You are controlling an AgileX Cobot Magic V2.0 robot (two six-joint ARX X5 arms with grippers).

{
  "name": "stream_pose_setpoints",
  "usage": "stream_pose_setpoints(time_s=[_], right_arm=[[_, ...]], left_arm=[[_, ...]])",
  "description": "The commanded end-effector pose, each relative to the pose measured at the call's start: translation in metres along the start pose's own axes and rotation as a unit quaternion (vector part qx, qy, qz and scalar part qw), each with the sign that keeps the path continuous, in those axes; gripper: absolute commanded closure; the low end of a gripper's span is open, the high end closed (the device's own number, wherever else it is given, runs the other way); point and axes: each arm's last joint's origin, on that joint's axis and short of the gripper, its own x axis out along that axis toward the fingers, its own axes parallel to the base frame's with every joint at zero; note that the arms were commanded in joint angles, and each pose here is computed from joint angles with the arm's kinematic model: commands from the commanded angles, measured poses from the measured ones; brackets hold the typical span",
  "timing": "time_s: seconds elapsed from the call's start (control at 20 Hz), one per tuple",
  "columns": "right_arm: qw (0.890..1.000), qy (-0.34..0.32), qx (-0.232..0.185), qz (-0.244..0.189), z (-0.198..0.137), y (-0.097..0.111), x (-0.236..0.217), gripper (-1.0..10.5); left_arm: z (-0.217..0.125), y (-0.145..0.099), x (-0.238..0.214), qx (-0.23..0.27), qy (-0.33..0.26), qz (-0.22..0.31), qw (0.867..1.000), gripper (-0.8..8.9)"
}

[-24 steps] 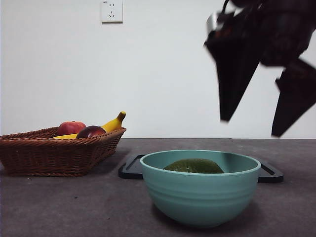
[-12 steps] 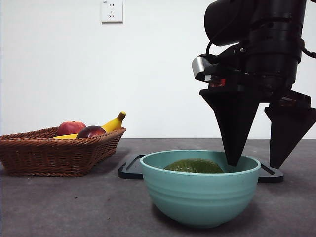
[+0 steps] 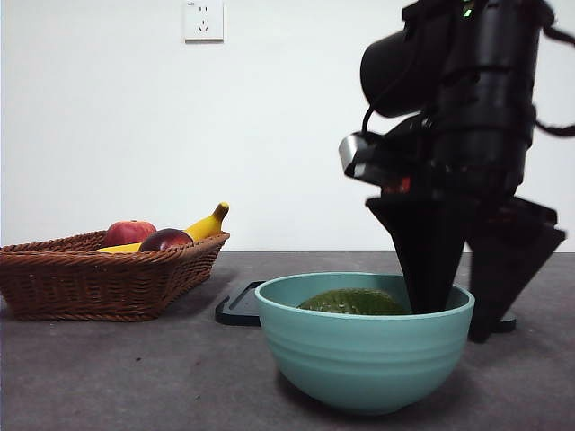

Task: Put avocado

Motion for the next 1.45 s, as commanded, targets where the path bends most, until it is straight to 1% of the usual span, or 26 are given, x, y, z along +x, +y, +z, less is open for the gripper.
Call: stream_pose_setpoints(time_s=[0.05,0.3,0.5,0.6,0.8,1.0,1.15,1.3,1.4,1.45], right_arm=[[1.0,-0.009,0.0,0.003,0.005,0.004,0.002,9.4],[1.0,-0.013,0.008,0.004,0.007,0.005,-0.002,9.4],[0.999,-0.037,0.024,0.005,0.02,0.0,-0.021,9.4],[0.998,-0.044,0.04,0.002,0.031,-0.008,-0.033,9.4],[0.996,-0.049,0.068,-0.002,0.069,-0.033,-0.047,9.4],[0.994,-0.06,0.091,-0.003,0.114,-0.056,-0.046,9.4],[0.993,-0.065,0.103,-0.004,0.142,-0.068,-0.041,9.4],[0.991,-0.057,0.12,-0.002,0.153,-0.081,-0.027,9.4],[0.992,-0.057,0.116,-0.001,0.152,-0.082,-0.027,9.4],[0.992,-0.055,0.117,-0.001,0.152,-0.082,-0.028,9.1]], left_arm=[[0.003,0.0,-0.002,-0.001,-0.009,-0.003,1.0,2.59],[0.003,0.0,-0.002,-0.001,-0.01,-0.003,1.0,2.59],[0.003,0.0,-0.002,0.0,-0.01,-0.003,1.0,2.59],[0.003,0.0,-0.002,0.0,-0.009,-0.003,1.0,2.59],[0.003,0.0,-0.002,0.001,-0.01,-0.003,1.0,2.59],[0.003,0.0,-0.002,0.003,-0.01,-0.003,1.0,2.59],[0.003,0.0,-0.002,0.003,-0.01,-0.003,1.0,2.59],[0.003,0.0,-0.002,0.005,-0.01,-0.003,1.0,2.59],[0.003,0.0,-0.002,0.005,-0.01,-0.003,1.0,2.59],[0.003,0.0,-0.002,0.005,-0.01,-0.003,1.0,2.59]])
